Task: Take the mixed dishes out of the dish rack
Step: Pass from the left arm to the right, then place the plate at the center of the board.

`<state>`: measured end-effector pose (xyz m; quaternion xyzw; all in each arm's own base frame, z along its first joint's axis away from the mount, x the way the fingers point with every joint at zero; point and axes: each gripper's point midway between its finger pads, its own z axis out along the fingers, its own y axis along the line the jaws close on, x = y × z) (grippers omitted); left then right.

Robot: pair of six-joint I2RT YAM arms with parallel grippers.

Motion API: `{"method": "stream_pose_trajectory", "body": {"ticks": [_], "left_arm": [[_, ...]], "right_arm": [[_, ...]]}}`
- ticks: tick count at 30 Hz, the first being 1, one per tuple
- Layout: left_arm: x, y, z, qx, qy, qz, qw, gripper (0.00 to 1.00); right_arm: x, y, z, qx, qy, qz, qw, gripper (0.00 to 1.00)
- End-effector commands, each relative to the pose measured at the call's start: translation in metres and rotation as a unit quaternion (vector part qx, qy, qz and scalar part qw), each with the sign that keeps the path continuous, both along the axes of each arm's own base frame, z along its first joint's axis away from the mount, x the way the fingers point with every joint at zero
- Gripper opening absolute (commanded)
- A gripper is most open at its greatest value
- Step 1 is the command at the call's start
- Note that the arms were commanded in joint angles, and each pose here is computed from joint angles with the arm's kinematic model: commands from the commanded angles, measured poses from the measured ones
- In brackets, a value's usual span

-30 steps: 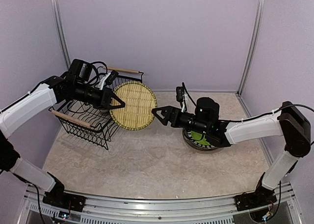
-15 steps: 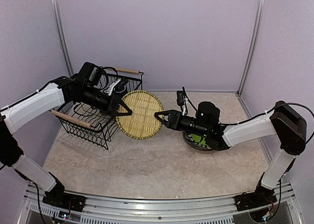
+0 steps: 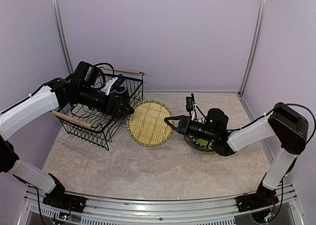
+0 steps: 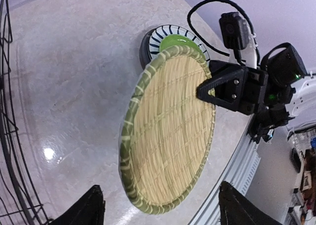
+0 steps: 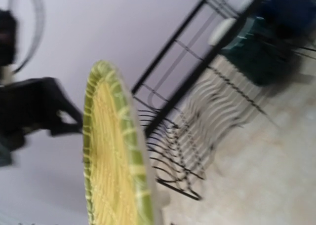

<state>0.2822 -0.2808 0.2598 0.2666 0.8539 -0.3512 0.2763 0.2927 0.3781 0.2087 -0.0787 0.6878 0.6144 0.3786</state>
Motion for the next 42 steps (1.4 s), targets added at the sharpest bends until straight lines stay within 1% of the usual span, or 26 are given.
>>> {"method": "stream_pose_trajectory", "body": {"ticks": [1,2,3,9,12,15,18,20,22,26,28,34,42], "left_arm": [[0.008,0.018,0.027,-0.001,-0.083,0.043,0.996,0.92],[0.008,0.021,0.03,-0.003,-0.092,0.049,0.995,0.97],[0.009,0.023,0.033,-0.006,-0.101,0.054,0.993,0.99],[0.008,0.032,0.048,-0.015,-0.125,0.076,0.989,0.99],[0.006,0.035,0.053,-0.021,-0.134,0.08,0.988,0.99],[0.004,0.035,0.057,-0.027,-0.136,0.078,0.987,0.99],[0.002,0.035,0.059,-0.03,-0.135,0.076,0.987,0.99],[0.002,0.035,0.059,-0.031,-0.136,0.077,0.987,0.99],[0.003,0.035,0.058,-0.03,-0.136,0.077,0.987,0.99],[0.005,0.033,0.054,-0.028,-0.13,0.076,0.988,0.99],[0.005,0.032,0.051,-0.025,-0.127,0.076,0.989,0.99],[0.009,0.031,0.044,-0.015,-0.119,0.076,0.99,0.99],[0.009,0.032,0.042,-0.009,-0.122,0.077,0.99,0.99]], "right_arm": [[0.009,-0.029,0.019,0.024,-0.011,-0.036,0.999,0.0],[0.012,-0.04,0.013,0.013,0.0,-0.054,0.998,0.0],[0.016,-0.052,0.009,0.005,0.008,-0.073,0.997,0.0],[0.027,-0.132,-0.011,-0.024,0.059,-0.182,0.981,0.0],[0.029,-0.174,-0.022,-0.047,0.089,-0.245,0.964,0.0],[0.027,-0.217,-0.03,-0.071,0.118,-0.311,0.941,0.0],[0.022,-0.252,-0.034,-0.082,0.137,-0.352,0.922,0.0],[0.019,-0.267,-0.038,-0.086,0.15,-0.358,0.918,0.0],[0.02,-0.274,-0.044,-0.085,0.163,-0.347,0.92,0.0],[0.019,-0.262,-0.058,-0.068,0.184,-0.281,0.939,0.0],[0.022,-0.255,-0.063,-0.064,0.187,-0.259,0.945,0.0],[0.033,-0.256,-0.079,-0.072,0.197,-0.257,0.944,0.0],[0.043,-0.259,-0.09,-0.073,0.206,-0.252,0.943,0.0]]}}
